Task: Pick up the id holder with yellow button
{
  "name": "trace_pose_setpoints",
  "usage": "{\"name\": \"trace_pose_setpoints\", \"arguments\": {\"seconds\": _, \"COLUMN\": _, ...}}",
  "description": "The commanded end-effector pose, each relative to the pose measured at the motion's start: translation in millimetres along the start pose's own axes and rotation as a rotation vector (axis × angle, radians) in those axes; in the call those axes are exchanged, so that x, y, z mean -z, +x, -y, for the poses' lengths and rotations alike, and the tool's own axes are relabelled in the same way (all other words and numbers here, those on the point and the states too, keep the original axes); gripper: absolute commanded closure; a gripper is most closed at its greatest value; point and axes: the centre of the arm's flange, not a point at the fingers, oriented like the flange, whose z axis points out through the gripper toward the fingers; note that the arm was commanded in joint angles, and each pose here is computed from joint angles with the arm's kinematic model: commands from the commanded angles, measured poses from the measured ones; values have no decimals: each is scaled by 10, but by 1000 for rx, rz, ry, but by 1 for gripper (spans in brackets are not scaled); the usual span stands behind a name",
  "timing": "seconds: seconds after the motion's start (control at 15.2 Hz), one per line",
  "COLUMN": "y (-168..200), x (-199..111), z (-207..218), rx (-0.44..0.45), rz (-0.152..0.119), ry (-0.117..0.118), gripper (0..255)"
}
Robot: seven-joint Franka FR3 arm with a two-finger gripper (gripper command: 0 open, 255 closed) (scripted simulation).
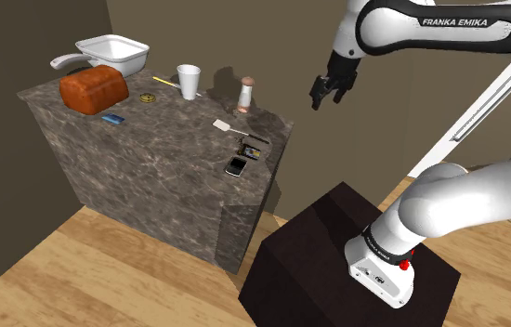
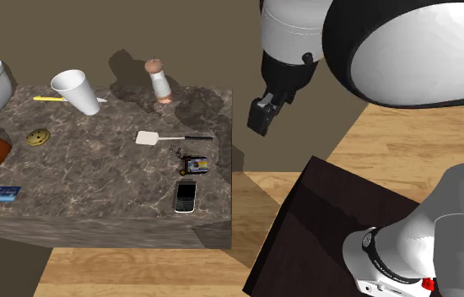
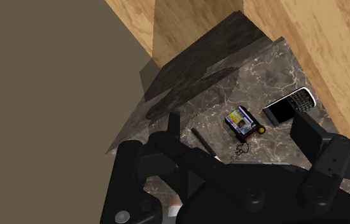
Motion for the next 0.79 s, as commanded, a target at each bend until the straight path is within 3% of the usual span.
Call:
{"name": "trace_pose_setpoints", "arguments": {"seconds": 0.0, "y": 158, "x": -199, "z": 107, "rx": -4, "rz": -10, "ry": -4, "gripper": 0}}
{"name": "trace_pose_setpoints", "arguments": {"seconds": 0.73, "y": 987, "x": -1264, "z": 575, "rx": -22, "rz": -49, "ry": -28, "gripper": 0}}
